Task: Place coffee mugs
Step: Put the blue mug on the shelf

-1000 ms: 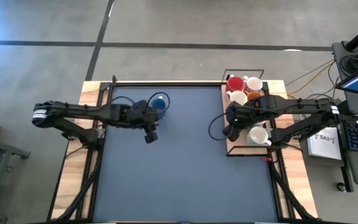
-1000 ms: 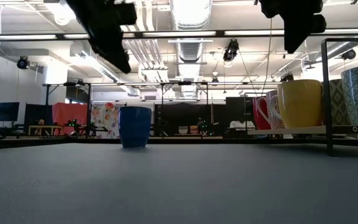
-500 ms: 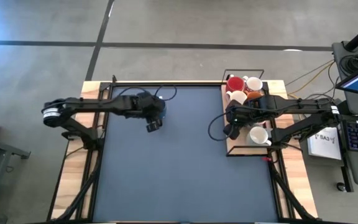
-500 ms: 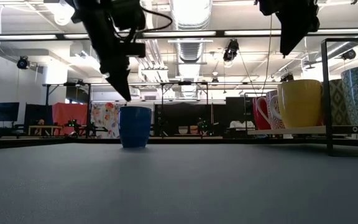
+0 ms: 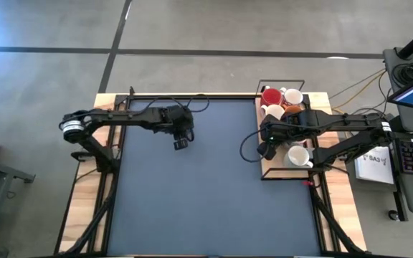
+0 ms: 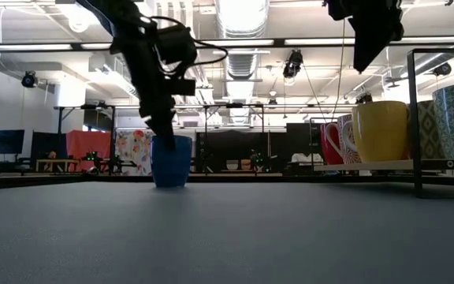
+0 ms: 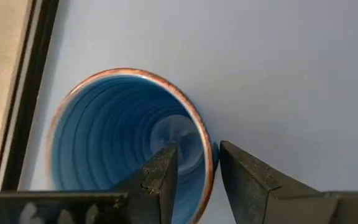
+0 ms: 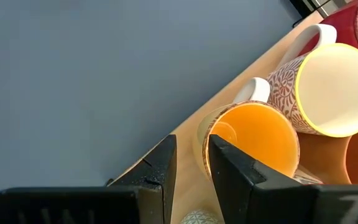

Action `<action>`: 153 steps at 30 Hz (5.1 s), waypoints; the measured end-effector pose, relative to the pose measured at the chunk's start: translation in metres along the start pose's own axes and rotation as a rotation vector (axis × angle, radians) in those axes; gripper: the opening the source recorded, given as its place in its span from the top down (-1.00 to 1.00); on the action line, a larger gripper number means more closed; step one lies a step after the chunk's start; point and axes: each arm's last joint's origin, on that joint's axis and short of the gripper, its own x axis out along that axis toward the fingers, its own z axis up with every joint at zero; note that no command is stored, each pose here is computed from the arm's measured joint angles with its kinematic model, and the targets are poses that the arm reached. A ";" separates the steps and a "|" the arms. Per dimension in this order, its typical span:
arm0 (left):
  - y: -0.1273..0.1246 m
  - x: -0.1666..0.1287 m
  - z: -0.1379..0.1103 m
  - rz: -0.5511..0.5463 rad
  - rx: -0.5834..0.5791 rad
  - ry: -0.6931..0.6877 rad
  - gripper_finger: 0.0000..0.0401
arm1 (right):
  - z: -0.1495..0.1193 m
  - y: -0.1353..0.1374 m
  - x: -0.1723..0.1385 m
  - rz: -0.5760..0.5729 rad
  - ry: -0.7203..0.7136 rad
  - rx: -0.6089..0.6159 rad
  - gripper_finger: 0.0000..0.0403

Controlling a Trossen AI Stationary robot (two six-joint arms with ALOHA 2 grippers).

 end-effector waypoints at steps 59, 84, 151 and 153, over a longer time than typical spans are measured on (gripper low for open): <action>-0.118 0.027 0.125 -0.479 0.077 -0.194 0.91 | -0.001 0.001 0.004 0.001 -0.001 -0.009 0.66; -0.108 -0.024 0.131 -0.515 0.073 -0.299 0.30 | -0.001 0.010 0.029 0.047 -0.059 -0.223 0.66; -0.083 -0.090 -0.010 -0.425 -0.286 -0.401 0.30 | 0.013 0.085 0.123 0.387 0.304 -1.190 0.93; -0.083 -0.090 -0.010 -0.421 -0.292 -0.401 0.30 | 0.011 0.084 0.123 0.387 0.323 -1.190 0.93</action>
